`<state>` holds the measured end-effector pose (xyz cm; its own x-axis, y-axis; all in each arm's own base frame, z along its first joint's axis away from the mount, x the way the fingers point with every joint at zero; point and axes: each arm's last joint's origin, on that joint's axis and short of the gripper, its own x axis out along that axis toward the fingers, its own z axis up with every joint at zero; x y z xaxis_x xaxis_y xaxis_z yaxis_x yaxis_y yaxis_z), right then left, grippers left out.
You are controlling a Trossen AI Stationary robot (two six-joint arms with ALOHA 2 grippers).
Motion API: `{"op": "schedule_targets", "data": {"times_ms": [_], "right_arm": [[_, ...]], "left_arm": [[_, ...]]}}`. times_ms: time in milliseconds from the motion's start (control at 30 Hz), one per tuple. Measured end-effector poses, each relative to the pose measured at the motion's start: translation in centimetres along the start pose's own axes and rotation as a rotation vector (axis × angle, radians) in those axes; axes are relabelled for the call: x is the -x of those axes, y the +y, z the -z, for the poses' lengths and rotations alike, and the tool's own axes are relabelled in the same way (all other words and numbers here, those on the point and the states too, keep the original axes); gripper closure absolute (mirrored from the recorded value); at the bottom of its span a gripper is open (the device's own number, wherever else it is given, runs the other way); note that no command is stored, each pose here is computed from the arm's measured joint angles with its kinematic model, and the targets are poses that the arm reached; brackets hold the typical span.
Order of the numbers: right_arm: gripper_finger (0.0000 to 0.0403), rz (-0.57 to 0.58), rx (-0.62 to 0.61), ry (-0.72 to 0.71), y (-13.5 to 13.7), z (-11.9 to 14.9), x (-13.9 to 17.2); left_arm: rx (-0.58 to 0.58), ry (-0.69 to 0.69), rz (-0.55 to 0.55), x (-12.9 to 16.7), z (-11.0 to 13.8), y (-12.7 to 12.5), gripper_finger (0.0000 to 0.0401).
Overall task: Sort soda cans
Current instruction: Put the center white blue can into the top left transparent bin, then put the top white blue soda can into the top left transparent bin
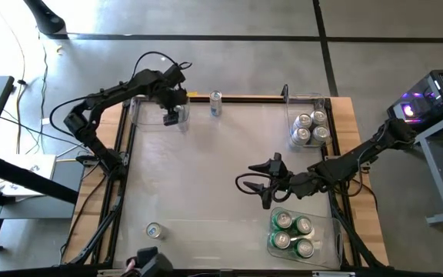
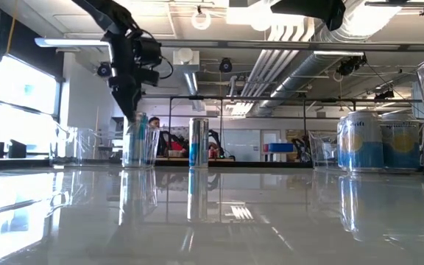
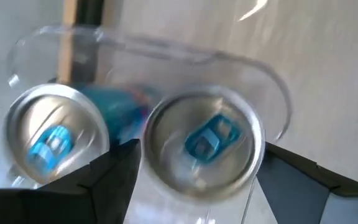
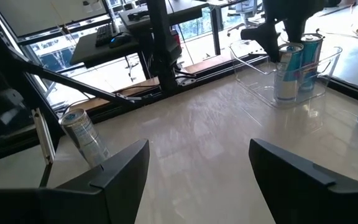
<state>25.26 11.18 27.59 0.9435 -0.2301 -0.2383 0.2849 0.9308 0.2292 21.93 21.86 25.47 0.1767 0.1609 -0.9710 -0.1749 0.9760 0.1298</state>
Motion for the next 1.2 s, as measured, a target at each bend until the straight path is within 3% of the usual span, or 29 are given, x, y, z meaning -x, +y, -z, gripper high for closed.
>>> {"op": "schedule_targets", "data": {"times_ms": [133, 400, 467, 633, 767, 867, 1033, 1200], "right_arm": [[0.013, 0.0, 0.001, 0.0, 0.0, 0.0, 0.0], [0.013, -0.003, 0.003, 0.003, 0.0, 0.0, 0.0], [0.013, -0.011, 0.014, 0.01, 0.0, 0.1, 0.0], [0.013, 0.001, 0.052, 0.008, -0.3, -0.1, -0.3], [0.013, 0.004, 0.044, 0.013, -0.6, -0.2, -0.5], [0.013, -0.013, 0.043, 0.028, -0.8, -0.2, -0.7], [0.013, -0.007, 0.04, 0.032, -1.2, -0.3, -1.0], [0.013, 0.017, 0.036, 0.033, -1.8, -0.5, -1.4]], "left_arm": [[-0.014, 0.067, -0.044, 1.4, -0.2, -0.4, 0.0103], [0.004, 0.004, -0.221, 5.7, -0.8, -1.1, 0.0103], [0.012, -0.06, -0.249, 6.8, -1.0, -1.6, 0.0105], [-0.01, -0.44, -0.176, 8.2, -3.7, -1.7, 0.011], [-0.008, -0.566, -0.211, 6.5, -6.0, 0.0, 0.0111], [0.003, -0.589, -0.168, 3.9, -7.3, 1.1, 0.0112], [0.006, -0.513, -0.12, -0.4, -9.0, 2.0, 0.011], [0.027, -0.464, -0.082, -2.8, -10.1, 2.6, 0.0099]]}}
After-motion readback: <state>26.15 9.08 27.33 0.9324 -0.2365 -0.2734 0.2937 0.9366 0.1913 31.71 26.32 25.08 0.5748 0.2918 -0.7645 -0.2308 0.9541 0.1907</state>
